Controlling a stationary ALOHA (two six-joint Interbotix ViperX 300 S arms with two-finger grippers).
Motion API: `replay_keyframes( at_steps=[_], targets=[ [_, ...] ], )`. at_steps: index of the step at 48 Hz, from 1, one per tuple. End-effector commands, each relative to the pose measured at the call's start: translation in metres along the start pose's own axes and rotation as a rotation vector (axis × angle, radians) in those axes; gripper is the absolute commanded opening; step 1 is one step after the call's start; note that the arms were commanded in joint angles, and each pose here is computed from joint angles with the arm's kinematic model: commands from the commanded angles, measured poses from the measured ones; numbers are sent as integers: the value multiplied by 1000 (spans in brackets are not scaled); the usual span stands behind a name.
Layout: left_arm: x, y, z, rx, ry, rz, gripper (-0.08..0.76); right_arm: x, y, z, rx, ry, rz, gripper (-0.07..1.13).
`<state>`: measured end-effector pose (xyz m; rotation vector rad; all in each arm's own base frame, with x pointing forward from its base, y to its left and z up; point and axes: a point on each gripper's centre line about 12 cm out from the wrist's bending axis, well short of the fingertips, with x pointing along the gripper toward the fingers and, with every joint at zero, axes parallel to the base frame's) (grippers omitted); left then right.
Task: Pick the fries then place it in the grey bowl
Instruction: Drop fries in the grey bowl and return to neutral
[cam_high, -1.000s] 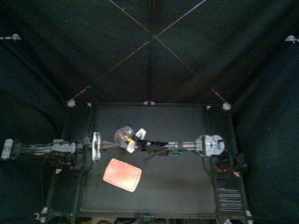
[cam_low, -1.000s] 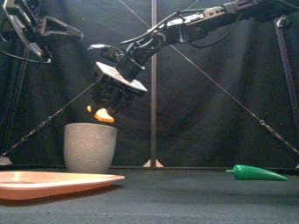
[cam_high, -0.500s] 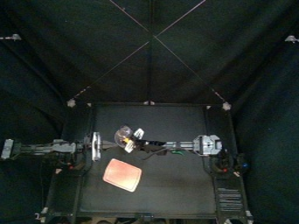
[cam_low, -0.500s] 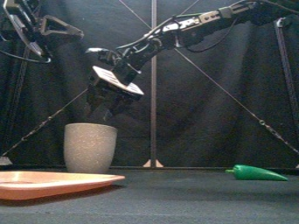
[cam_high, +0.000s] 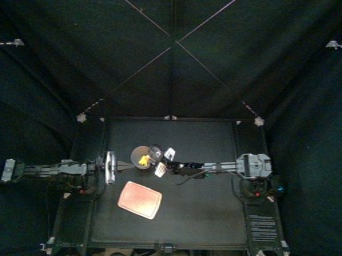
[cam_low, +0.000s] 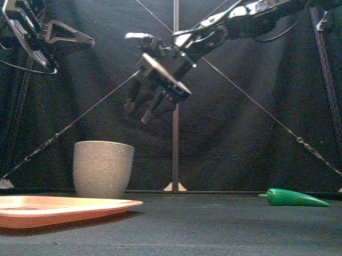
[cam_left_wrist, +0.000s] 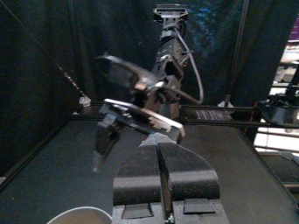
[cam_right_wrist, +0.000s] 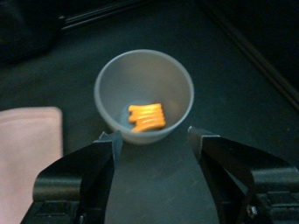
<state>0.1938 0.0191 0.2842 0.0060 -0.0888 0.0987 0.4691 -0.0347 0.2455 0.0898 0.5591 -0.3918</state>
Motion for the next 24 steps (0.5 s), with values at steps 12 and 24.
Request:
replay_keyframes(
  at_steps=[12,24],
  targets=[
    [0,1,0,9,-5,4,-4,-94,11,-3,-9,-155,253,945],
    [0,1,-2,12,0,3,-4,-98,5,-17,-15,-135,257,945]
  ],
)
